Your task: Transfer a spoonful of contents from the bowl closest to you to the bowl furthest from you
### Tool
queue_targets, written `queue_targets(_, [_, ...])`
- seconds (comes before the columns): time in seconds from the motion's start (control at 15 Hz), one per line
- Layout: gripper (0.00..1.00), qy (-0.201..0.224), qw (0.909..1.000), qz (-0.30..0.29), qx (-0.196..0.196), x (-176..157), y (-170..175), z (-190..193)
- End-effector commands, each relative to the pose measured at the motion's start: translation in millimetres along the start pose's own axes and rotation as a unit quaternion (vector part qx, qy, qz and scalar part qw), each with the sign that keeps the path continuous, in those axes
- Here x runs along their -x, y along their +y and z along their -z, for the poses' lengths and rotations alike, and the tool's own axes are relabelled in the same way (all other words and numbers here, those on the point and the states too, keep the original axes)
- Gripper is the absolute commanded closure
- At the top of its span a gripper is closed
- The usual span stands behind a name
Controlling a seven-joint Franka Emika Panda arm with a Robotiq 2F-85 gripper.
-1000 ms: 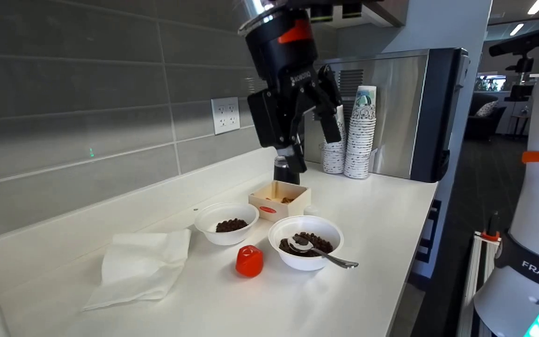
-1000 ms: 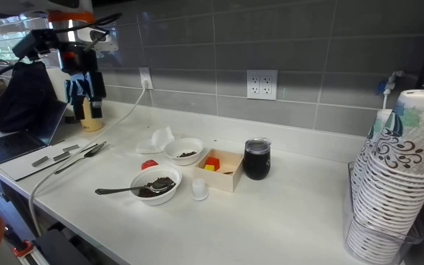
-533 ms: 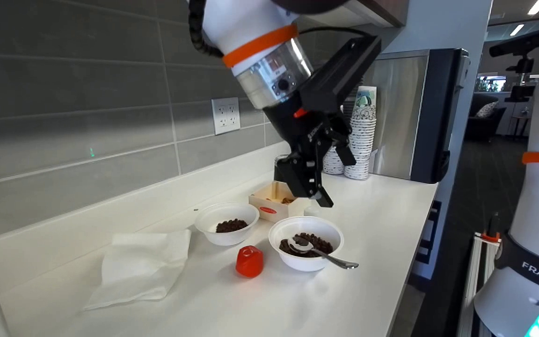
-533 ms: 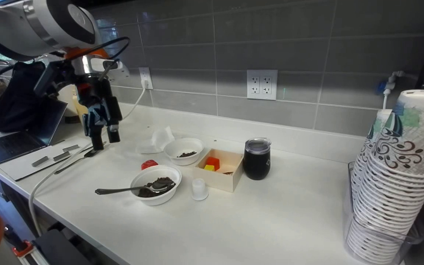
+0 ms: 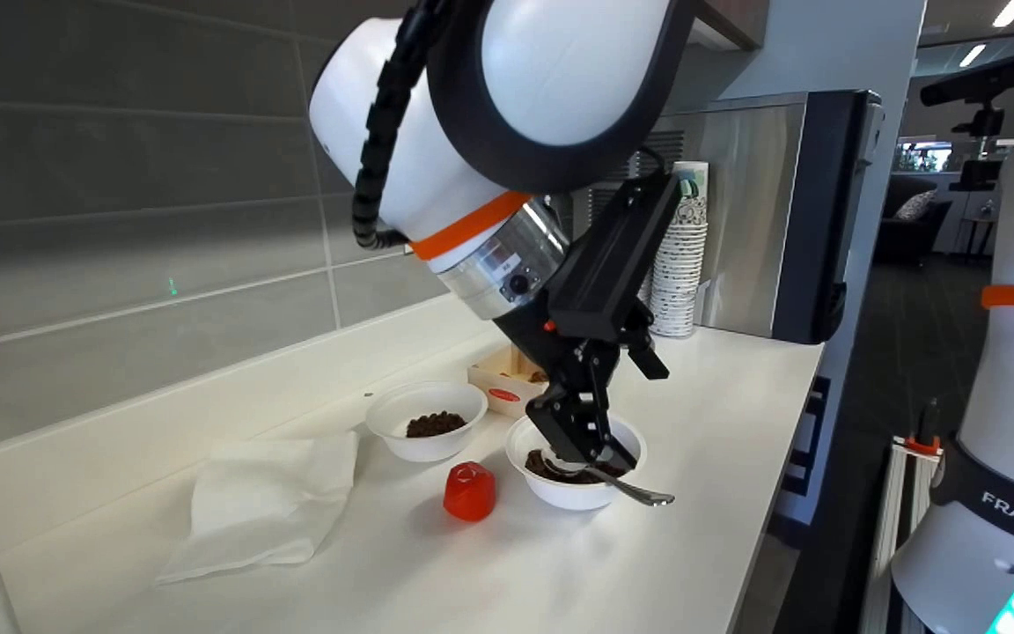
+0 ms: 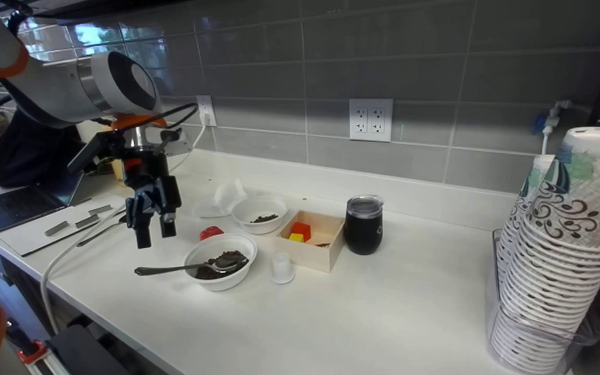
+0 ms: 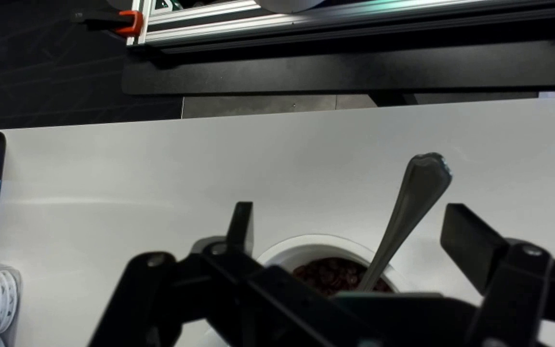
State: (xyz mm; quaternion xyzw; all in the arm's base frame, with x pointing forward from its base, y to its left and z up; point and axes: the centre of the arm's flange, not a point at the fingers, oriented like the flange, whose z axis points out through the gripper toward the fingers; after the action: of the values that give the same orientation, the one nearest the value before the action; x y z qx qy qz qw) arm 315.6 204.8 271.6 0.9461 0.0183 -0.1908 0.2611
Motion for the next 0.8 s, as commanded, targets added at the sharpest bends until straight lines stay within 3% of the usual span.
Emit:
queue_targets(0.0, [0.00, -0.018, 0.9997, 0.000, 0.015, -14.4, -24.2, -10.1])
queue_targets(0.73, [0.00, -0.045, 0.9974, 0.002, 0.056, -26.6, -65.9, -50.9])
